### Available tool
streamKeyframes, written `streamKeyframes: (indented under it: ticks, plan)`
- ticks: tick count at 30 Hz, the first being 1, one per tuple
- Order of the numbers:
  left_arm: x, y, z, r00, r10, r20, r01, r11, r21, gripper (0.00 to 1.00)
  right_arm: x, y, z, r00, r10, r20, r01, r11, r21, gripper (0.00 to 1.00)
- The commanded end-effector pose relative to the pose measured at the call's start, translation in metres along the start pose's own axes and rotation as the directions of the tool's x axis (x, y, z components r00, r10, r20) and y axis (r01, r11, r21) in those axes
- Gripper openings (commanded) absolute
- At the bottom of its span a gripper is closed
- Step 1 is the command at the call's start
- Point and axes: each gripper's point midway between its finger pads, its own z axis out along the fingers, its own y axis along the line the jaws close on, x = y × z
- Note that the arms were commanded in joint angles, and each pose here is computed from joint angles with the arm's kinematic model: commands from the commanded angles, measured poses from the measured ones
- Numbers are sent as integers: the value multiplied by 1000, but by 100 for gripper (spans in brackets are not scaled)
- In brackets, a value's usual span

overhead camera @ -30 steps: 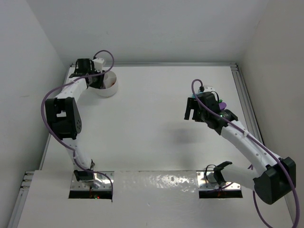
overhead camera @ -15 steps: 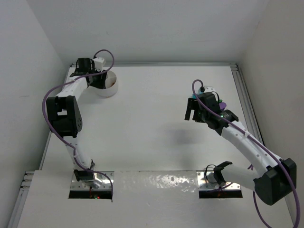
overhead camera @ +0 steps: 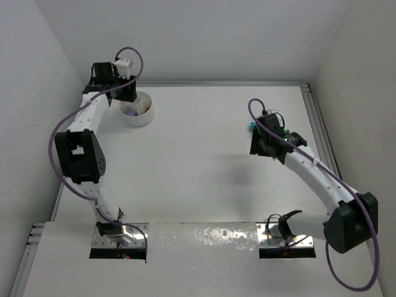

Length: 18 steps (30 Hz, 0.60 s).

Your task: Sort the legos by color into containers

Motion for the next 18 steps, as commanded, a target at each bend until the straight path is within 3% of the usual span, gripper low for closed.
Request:
streamKeyframes:
  ticks: [1, 3, 5, 9, 11, 15, 18]
  plan:
    - [-43, -20, -47, 995, -13, 99, 7, 998, 59, 53, -16, -27, 3, 996, 79, -33, -76, 993, 88, 49]
    - [-39, -26, -56, 996, -15, 92, 9, 998, 70, 53, -13, -52, 16, 983, 172, -69, -162, 977, 136, 62]
    - [-32, -31, -66, 996, -18, 82, 12, 997, 75, 53, -8, -62, 27, 968, 227, -105, -214, 969, 121, 65]
    - [-18, -37, -76, 998, -15, 60, 10, 996, 84, 53, 1, -102, 51, 924, 352, -148, -336, 933, 127, 55]
    - [-12, -39, -80, 999, -12, 50, 7, 996, 84, 53, 4, -114, 61, 933, 314, -173, -284, 942, 179, 55]
    - [-5, -42, -82, 999, -8, 32, 5, 996, 91, 53, 8, -132, 78, 953, 211, -216, -158, 958, 238, 66]
    - [-4, -42, -85, 1000, 0, 31, -2, 996, 94, 53, 5, -140, 93, 961, 155, -228, -96, 964, 250, 66]
